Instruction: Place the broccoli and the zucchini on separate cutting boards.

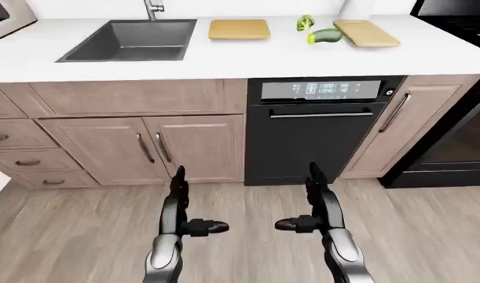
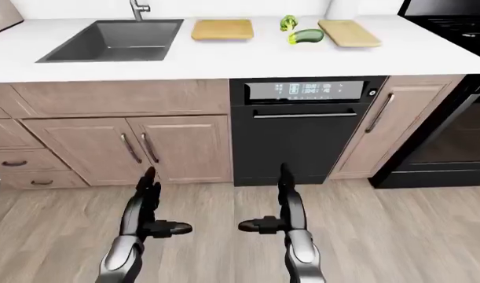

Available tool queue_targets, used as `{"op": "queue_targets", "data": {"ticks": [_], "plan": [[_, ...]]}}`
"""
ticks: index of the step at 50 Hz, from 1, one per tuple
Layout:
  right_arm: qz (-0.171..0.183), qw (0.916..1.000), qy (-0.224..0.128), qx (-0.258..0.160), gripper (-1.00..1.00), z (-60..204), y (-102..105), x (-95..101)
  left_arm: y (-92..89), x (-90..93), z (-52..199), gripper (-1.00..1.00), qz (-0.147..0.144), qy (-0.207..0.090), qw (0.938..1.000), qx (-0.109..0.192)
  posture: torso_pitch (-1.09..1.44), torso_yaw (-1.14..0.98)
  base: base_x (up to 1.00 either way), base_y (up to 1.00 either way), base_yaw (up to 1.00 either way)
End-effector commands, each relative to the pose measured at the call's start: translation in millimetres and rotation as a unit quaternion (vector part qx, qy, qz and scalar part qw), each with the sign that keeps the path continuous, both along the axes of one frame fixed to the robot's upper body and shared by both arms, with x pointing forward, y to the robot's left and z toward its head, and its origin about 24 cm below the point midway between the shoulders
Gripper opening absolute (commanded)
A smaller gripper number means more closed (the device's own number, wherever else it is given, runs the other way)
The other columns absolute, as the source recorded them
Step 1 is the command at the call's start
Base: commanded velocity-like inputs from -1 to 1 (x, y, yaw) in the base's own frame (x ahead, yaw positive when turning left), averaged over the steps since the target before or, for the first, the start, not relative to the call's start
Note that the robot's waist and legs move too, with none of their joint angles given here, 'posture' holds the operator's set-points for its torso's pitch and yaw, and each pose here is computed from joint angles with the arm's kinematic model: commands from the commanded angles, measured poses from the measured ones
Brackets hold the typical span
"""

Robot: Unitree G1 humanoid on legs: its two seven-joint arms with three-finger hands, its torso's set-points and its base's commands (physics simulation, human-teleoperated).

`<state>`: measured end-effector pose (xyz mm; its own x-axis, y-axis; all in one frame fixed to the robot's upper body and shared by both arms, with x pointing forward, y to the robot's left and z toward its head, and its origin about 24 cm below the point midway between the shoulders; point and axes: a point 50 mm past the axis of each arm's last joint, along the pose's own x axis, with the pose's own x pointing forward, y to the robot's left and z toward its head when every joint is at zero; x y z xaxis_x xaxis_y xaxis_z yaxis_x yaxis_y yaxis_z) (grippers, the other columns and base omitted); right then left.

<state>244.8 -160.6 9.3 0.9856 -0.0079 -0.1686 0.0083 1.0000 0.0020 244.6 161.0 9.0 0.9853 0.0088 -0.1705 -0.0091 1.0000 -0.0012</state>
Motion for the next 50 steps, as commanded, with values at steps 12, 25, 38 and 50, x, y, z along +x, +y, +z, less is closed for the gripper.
{"op": "queue_targets", "data": {"ticks": [12,25,38,50], "plan": [[0.010,0.9947,-0.102,-0.007,1.00,55,5,7.9,-3.0,3.8,68,1.00,-0.015,-0.108,0.9940,0.008,0.00,0.00,0.00,0.00,0.00],[0.006,0.9886,-0.149,-0.018,1.00,125,1,9.6,1.5,-1.0,157,1.00,-0.015,-0.170,0.9851,0.021,0.00,0.00,0.00,0.00,0.00],[0.031,0.9833,-0.177,-0.027,1.00,143,11,7.8,3.0,-7.2,183,1.00,-0.015,-0.192,0.9808,0.029,0.00,0.00,0.00,0.02,0.00],[0.031,0.9830,-0.180,-0.022,1.00,143,9,8.1,1.7,-6.8,183,1.00,-0.016,-0.196,0.9801,0.029,0.00,0.00,0.07,0.09,0.00]]}}
